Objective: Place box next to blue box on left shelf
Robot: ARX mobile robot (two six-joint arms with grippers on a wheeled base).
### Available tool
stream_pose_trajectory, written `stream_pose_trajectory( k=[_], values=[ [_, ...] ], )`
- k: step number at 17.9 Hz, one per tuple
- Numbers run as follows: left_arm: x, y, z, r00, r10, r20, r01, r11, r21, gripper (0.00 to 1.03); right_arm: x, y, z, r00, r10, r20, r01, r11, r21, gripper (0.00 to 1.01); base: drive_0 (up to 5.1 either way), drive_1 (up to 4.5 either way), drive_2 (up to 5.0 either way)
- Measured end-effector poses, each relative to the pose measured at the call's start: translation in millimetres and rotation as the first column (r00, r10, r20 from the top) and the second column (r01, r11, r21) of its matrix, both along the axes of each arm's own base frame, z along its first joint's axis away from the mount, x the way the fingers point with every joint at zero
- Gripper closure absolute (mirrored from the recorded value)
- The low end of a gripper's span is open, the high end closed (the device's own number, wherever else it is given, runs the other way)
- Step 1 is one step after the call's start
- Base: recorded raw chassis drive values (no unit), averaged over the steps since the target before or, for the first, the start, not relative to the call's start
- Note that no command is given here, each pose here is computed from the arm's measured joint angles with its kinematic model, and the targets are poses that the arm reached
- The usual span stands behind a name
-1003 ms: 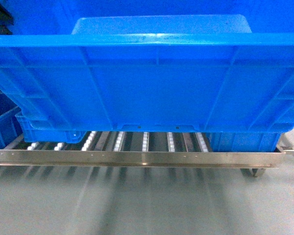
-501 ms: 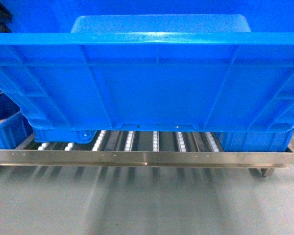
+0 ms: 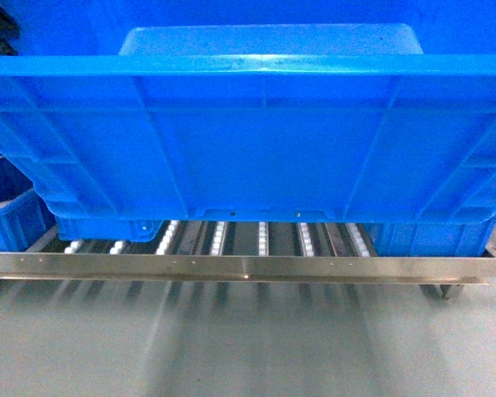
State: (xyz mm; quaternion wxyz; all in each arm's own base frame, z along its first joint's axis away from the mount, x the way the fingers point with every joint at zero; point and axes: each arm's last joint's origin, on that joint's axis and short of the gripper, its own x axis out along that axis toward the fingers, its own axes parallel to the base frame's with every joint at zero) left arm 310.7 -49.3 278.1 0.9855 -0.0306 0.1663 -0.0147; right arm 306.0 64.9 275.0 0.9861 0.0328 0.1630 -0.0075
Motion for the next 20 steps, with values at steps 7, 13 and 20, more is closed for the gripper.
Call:
stream_pose_trajectory(
  k=[7, 13, 20],
  values=[
    [0.0, 0.0, 0.0, 1.000, 0.000, 0.000, 0.000, 1.0000, 0.000, 0.95, 0.0, 0.0, 0.0, 1.000, 0.000, 0.000, 0.000, 1.0000, 0.000, 0.94, 0.0, 0.00, 0.0],
    [0.2, 0.0, 0.5, 1.000, 0.000, 0.006, 0.000, 1.0000, 0.000, 0.95, 0.1, 0.0, 0.4, 1.000, 0.000, 0.004, 0.000, 1.0000, 0.001, 0.94, 0.0, 0.00, 0.0],
    [0.0, 0.0, 0.1, 1.000, -0.001, 0.001, 0.001, 1.0000, 0.000, 0.95, 0.0, -0.1, 0.0, 1.000, -0.001, 0.000, 0.001, 1.0000, 0.000, 0.94, 0.0, 0.00, 0.0]
  ],
)
